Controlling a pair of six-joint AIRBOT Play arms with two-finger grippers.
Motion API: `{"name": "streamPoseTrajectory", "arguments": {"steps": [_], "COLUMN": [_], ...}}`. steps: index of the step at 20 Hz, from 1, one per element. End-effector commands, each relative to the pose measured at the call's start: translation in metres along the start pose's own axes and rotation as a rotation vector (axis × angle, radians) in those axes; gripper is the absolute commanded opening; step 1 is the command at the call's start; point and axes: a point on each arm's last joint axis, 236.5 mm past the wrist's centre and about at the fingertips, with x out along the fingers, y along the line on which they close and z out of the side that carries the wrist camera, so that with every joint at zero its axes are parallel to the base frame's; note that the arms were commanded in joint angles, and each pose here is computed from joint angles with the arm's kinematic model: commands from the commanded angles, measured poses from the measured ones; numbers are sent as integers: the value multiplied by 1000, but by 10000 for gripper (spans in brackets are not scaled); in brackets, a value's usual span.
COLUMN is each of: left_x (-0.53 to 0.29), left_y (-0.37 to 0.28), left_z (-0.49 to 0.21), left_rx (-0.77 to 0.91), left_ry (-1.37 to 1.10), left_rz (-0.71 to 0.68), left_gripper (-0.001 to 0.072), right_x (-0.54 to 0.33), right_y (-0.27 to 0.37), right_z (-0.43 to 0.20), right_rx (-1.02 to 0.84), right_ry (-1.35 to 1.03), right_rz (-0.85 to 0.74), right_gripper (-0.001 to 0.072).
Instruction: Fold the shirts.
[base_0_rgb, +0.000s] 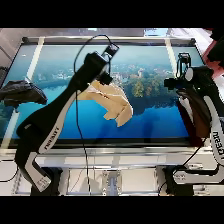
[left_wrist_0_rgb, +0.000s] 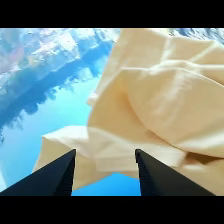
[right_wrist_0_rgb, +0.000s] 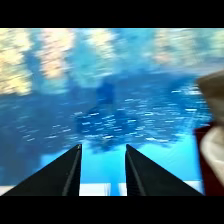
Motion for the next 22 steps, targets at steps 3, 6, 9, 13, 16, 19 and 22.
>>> {"name": "streamPoseTrajectory", "arguments": {"steps": [3,6,9,13,16,19,22], "left_x": [49,77,113,154,163,166,164], "left_y": [72,72,83,70,41,28,20], "left_z": [-37,-57,-82,-111,-121,-99,-74], "left_rx": [-386,-543,-562,-565,-627,-711,-792], "left_ry": [106,187,251,344,418,359,287], "left_rz": [-109,-281,-289,-299,-389,-461,-527], "left_gripper": [577,595,595,595,595,592,480], "right_x": [-3,10,14,10,12,12,12], "right_y": [95,132,169,204,205,204,204], "right_z": [-32,-53,-63,-67,-68,-66,-65], "right_rx": [-59,-141,-206,-278,-280,-276,-255], "right_ry": [111,125,104,66,67,58,59], "right_rz": [385,413,436,443,419,416,415], "right_gripper": [341,342,342,342,341,341,340]}}
